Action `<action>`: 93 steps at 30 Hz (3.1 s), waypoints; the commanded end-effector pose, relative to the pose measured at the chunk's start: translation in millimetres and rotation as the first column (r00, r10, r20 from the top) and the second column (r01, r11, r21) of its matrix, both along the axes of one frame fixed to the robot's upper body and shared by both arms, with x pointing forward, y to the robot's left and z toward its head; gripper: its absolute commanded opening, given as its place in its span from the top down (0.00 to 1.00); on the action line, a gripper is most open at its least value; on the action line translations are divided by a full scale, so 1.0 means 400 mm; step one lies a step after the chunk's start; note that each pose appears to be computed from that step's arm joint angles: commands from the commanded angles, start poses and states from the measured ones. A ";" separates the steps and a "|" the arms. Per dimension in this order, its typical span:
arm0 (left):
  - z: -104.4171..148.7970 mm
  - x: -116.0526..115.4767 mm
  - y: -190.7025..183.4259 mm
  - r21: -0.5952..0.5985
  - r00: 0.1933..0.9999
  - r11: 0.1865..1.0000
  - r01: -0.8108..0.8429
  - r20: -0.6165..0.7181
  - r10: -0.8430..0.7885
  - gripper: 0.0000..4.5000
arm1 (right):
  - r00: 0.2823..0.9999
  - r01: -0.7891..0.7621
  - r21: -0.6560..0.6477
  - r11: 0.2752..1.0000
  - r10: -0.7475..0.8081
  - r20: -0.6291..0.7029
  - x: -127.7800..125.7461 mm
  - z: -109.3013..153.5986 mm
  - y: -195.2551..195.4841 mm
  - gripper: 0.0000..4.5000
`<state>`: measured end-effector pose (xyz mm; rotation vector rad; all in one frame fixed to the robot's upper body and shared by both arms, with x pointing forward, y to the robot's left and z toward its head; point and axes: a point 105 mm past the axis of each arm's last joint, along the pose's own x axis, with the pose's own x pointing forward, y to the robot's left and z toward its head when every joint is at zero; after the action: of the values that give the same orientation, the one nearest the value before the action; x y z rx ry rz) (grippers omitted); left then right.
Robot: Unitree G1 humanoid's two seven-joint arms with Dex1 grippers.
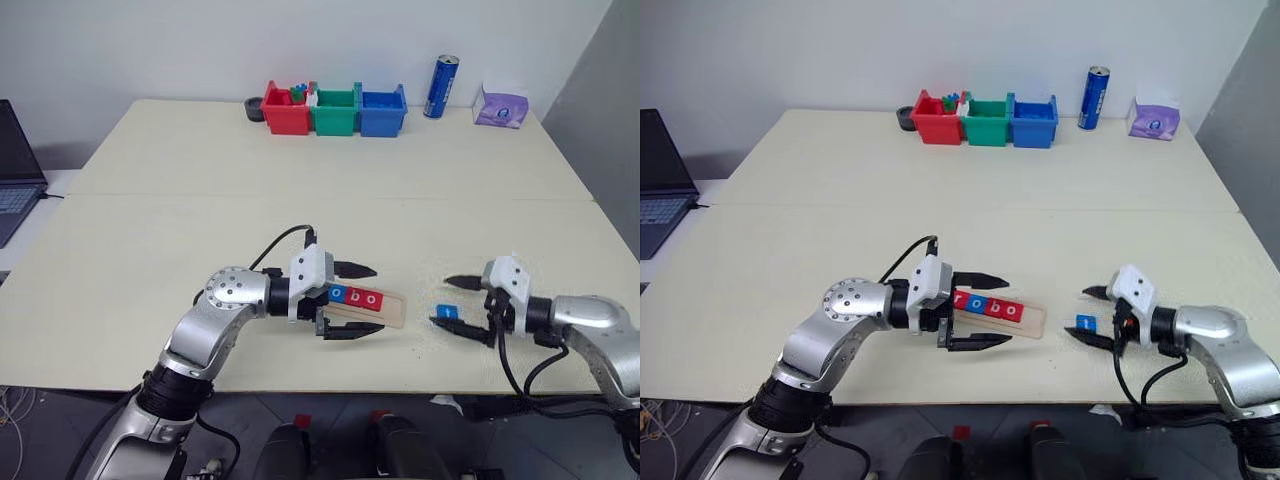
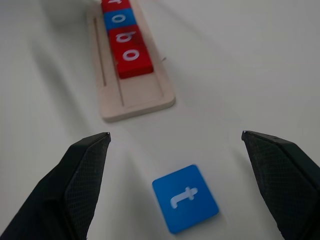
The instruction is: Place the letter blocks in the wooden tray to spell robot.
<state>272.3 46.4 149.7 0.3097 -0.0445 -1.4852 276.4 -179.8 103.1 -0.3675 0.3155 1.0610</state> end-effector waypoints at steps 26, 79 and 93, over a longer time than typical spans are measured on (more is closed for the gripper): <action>0.027 -0.036 -0.001 0.033 0.992 0.992 0.118 0.046 -0.120 0.00 | 0.997 -0.080 -0.086 0.993 0.080 0.002 0.034 -0.049 -0.039 0.20; 0.024 0.019 0.130 0.110 0.995 0.994 -0.001 0.095 -0.010 0.00 | 0.982 -0.181 -0.055 0.982 0.183 0.036 0.067 -0.026 0.178 0.68; 0.026 0.024 0.126 0.112 0.995 0.994 -0.002 0.098 -0.009 0.00 | 0.983 -0.178 -0.064 0.982 0.181 0.039 0.076 -0.022 0.178 0.68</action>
<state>284.3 101.8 151.7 0.4563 -0.0001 -1.4607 304.1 -111.4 85.5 -0.4578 0.3113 1.2155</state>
